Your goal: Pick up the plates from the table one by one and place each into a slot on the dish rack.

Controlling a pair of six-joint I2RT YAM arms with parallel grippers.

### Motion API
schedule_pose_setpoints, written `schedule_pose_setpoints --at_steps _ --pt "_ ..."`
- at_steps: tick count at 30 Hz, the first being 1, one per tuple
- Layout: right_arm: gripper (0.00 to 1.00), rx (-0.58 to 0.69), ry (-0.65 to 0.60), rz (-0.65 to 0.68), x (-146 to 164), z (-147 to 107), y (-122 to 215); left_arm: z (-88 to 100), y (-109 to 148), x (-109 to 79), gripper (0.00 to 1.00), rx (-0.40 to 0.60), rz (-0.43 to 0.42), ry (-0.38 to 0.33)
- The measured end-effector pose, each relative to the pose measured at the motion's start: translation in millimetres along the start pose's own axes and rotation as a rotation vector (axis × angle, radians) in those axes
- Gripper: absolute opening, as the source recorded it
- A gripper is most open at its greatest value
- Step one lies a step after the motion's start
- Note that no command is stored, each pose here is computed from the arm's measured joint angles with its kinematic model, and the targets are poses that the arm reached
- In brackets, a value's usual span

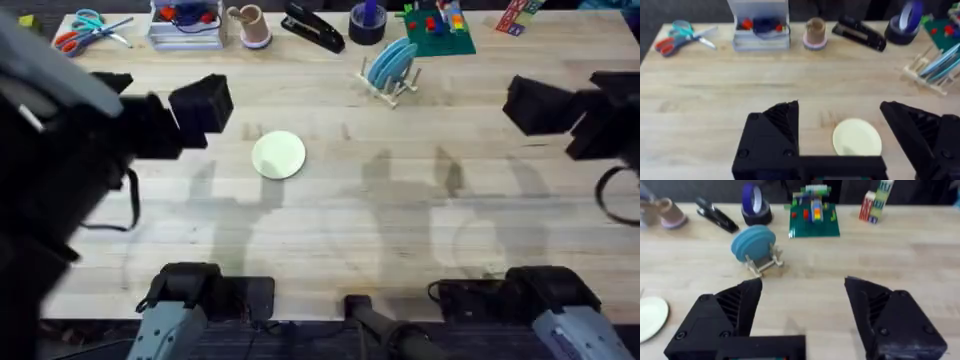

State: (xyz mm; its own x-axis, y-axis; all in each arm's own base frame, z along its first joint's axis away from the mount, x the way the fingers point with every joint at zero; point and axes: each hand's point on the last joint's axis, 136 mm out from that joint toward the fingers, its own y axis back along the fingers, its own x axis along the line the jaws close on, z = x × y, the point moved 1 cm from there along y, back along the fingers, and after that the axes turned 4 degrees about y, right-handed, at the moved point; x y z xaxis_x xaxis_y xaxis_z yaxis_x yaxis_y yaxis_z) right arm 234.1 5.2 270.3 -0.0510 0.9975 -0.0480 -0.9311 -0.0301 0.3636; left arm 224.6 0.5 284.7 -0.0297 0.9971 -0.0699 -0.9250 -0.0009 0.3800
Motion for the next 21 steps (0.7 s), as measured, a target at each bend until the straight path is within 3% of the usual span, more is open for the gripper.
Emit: schedule_pose_setpoints --at_steps 11,21 --pt "0.994 0.406 -0.012 0.029 1 -10 -26 4.0 -30 -0.6 0.993 0.408 0.028 0.001" --pt "0.995 0.477 -0.033 0.029 0 -12 -40 -17.1 -63 -0.3 0.993 0.584 0.032 0.005"
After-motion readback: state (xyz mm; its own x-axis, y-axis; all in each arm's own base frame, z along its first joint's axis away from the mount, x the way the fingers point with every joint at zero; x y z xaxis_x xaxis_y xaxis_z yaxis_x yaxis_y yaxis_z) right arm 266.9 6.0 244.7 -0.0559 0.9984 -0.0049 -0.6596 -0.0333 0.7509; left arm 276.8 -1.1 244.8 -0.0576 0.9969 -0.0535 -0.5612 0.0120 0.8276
